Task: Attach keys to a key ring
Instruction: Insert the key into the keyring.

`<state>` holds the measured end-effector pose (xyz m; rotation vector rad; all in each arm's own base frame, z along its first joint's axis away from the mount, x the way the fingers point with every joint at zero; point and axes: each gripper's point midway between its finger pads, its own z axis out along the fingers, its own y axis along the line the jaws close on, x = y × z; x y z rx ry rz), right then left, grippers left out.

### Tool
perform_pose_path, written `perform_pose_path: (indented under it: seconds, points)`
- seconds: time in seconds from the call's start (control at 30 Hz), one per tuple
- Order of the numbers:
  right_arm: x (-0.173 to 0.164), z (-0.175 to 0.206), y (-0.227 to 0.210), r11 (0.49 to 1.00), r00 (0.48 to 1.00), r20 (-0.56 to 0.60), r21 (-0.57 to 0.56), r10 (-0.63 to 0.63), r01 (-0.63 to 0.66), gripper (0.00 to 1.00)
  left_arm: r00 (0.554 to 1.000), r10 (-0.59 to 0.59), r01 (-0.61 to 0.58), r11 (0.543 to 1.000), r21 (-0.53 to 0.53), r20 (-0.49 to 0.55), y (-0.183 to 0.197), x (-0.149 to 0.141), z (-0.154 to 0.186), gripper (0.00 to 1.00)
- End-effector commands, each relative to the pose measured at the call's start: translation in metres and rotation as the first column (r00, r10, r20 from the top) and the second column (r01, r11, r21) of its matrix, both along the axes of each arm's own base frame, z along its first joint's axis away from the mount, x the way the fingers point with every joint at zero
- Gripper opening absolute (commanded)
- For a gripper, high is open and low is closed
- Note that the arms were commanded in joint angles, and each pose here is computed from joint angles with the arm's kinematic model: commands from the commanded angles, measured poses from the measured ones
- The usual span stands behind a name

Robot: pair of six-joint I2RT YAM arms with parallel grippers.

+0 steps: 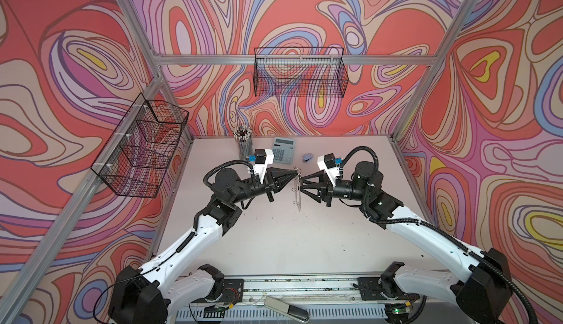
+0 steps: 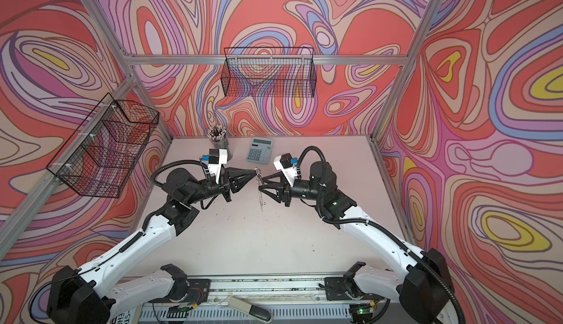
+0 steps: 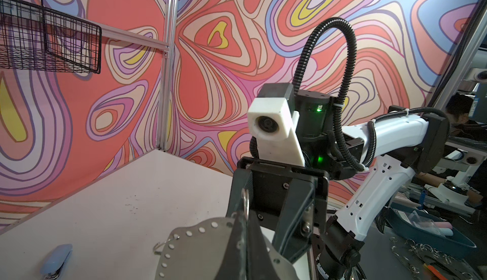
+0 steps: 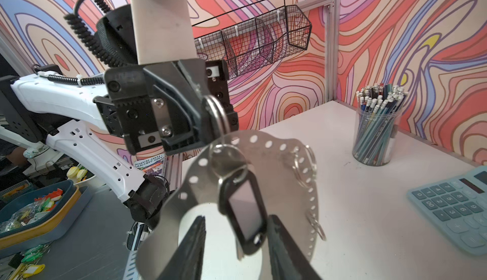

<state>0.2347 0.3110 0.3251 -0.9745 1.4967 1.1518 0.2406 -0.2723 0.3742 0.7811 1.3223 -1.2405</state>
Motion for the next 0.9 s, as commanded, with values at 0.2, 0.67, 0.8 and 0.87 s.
perform_pose_path:
  seconds: [0.2, 0.67, 0.8, 0.87]
  points:
    - [0.017, 0.013, -0.004, 0.986, 0.981, 0.101, -0.01, -0.167, 0.169, 0.12, 0.999, -0.011, 0.013, 0.999, -0.034, 0.046, 0.002, -0.005, 0.021, 0.0]
    - [0.017, 0.022, -0.012, 0.976, 0.97, 0.143, -0.065, -0.197, 0.208, 0.0, 1.0, -0.03, 0.03, 1.0, 0.008, 0.008, -0.003, -0.001, 0.009, 0.0]
    - [0.018, 0.027, -0.012, 0.975, 0.968, 0.157, -0.079, -0.194, 0.208, 0.0, 0.999, -0.039, 0.039, 0.999, 0.021, -0.009, -0.006, 0.0, 0.004, 0.0]
    - [0.021, 0.031, -0.015, 0.97, 0.962, 0.17, -0.074, -0.216, 0.231, 0.0, 0.999, -0.038, 0.038, 0.999, 0.037, -0.02, -0.006, 0.001, 0.0, 0.0]
